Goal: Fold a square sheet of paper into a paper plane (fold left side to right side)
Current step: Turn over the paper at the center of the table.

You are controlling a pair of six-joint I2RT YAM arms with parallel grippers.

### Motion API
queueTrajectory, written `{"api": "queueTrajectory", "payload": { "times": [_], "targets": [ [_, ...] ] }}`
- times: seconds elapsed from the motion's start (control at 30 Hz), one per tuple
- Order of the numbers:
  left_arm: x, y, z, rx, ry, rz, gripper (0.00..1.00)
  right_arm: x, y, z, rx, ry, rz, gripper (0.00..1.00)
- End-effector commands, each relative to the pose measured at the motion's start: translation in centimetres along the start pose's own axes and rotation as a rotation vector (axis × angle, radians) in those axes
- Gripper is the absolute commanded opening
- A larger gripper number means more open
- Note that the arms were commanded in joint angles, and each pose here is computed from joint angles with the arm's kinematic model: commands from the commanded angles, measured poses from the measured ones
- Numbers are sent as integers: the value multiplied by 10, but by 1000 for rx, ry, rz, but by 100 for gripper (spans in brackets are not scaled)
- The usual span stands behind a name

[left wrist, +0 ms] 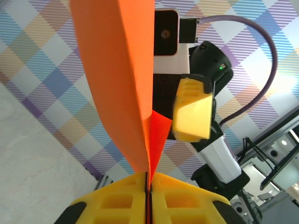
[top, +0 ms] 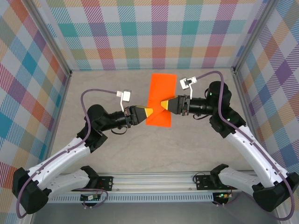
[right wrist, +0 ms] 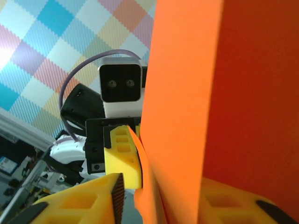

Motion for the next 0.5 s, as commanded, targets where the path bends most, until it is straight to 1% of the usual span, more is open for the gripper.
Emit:
{"api": "queueTrajectory", "payload": {
  "times": [0.0, 0.03, 0.07, 0.13, 0.17, 0.2, 0.23, 0.27, 0.3, 0.37, 0.47],
  "targets": [
    [-2, 8, -1, 69, 10, 99, 4, -18, -22, -11, -15, 14, -222, 48],
    [-5, 20, -3, 82, 13, 164, 2, -26, -33, -15, -19, 14, -309, 54],
    [-9, 32, -6, 104, 21, 247, 0, -40, -51, -23, -9, 18, -448, 63],
    [-21, 63, -11, 148, 42, 444, 0, -80, -92, -42, 39, 21, -775, 76],
    [-31, 80, -14, 175, 54, 564, 0, -106, -112, -55, 72, 26, -956, 86],
    [-42, 98, -19, 193, 79, 694, 0, -131, -127, -68, 89, 44, -1111, 90],
    [-52, 112, -24, 211, 107, 803, 0, -148, -137, -81, 94, 67, -1213, 97],
    [-61, 124, -29, 242, 141, 913, 0, -166, -146, -93, 94, 82, -1312, 100],
    [-68, 133, -32, 282, 165, 1020, 0, -178, -152, -105, 96, 93, -1374, 100],
    [-85, 147, -36, 361, 211, 1239, 0, -193, -160, -121, 98, 91, -1440, 100],
    [-104, 157, -37, 464, 246, 1556, 0, -213, -165, -136, 118, 44, -1524, 100]
  ]
}}
Point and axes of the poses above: each hand's point on the last joint's axis, 136 mm out from that joint toward the fingers, its own x axis out along the fingers, its own y axis along the line the jaws close on, z = x × y, the point moved 1 cm from there along -x, back along the fingers, and after that the axes turned 6 degrees about -x, right-handed, at the moved point
